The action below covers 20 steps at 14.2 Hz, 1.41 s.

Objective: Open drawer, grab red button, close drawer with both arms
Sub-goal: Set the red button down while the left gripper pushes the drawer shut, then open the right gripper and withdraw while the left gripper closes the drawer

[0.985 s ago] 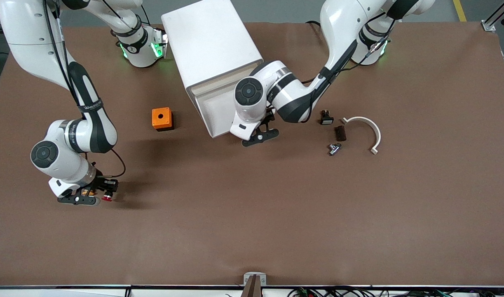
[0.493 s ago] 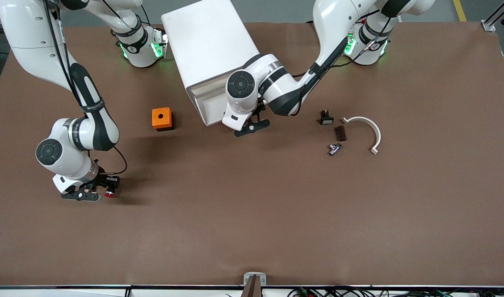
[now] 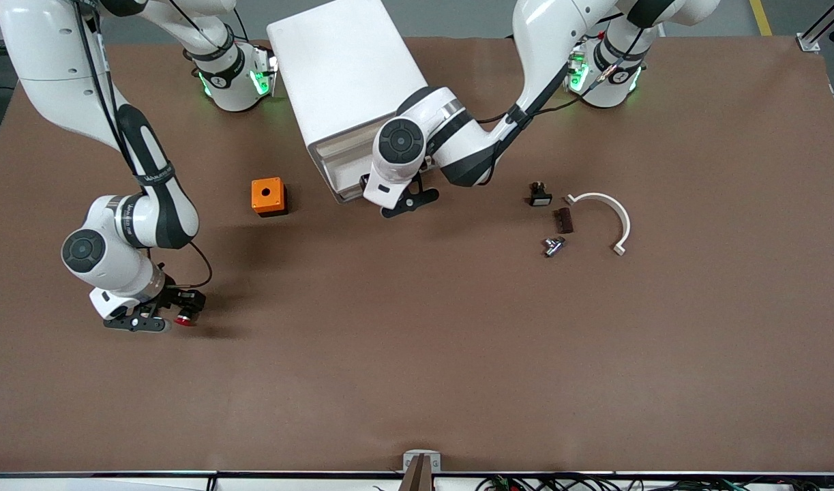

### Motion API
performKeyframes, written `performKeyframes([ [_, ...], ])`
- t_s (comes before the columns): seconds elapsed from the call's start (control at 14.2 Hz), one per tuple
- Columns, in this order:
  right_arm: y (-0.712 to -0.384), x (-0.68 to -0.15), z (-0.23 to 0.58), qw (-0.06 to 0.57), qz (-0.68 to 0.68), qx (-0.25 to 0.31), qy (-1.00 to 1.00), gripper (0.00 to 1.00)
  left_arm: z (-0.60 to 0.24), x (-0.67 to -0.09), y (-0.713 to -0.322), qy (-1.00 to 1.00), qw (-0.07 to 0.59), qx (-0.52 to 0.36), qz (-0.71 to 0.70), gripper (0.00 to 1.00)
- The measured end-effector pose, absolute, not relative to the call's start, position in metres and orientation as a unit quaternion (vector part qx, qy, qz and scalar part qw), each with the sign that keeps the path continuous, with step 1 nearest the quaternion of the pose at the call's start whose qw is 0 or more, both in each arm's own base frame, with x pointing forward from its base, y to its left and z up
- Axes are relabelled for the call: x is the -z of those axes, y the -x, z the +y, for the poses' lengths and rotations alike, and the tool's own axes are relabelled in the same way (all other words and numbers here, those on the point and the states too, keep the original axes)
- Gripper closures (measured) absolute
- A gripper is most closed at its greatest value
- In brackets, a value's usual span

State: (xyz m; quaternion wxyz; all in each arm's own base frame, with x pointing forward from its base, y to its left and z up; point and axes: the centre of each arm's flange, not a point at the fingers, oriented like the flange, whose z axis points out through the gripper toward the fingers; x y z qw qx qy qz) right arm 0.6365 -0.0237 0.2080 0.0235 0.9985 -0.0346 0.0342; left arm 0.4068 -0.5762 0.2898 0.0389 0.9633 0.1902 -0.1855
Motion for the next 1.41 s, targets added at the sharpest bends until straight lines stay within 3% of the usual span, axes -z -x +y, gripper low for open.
performKeyframes([
  [0.07, -0.639, -0.214, -0.023, 0.023, -0.033, -0.040, -0.998, 0.00, -0.577, -0.290, -0.406, -0.961, 0.044, 0.192, 0.195, 0.00],
  [0.28, -0.647, -0.252, -0.020, 0.021, -0.028, -0.060, -0.998, 0.00, -0.580, -0.287, -0.402, -0.949, 0.056, 0.225, 0.214, 0.00],
  [0.63, -0.649, -0.360, -0.005, 0.018, -0.019, -0.066, -0.998, 0.00, -0.586, -0.277, -0.388, -0.937, 0.059, 0.261, 0.226, 0.00],
  [1.41, -0.597, -0.572, 0.000, -0.003, -0.039, -0.013, -0.999, 0.00, -0.586, -0.276, -0.387, -0.933, 0.063, 0.270, 0.230, 0.00],
])
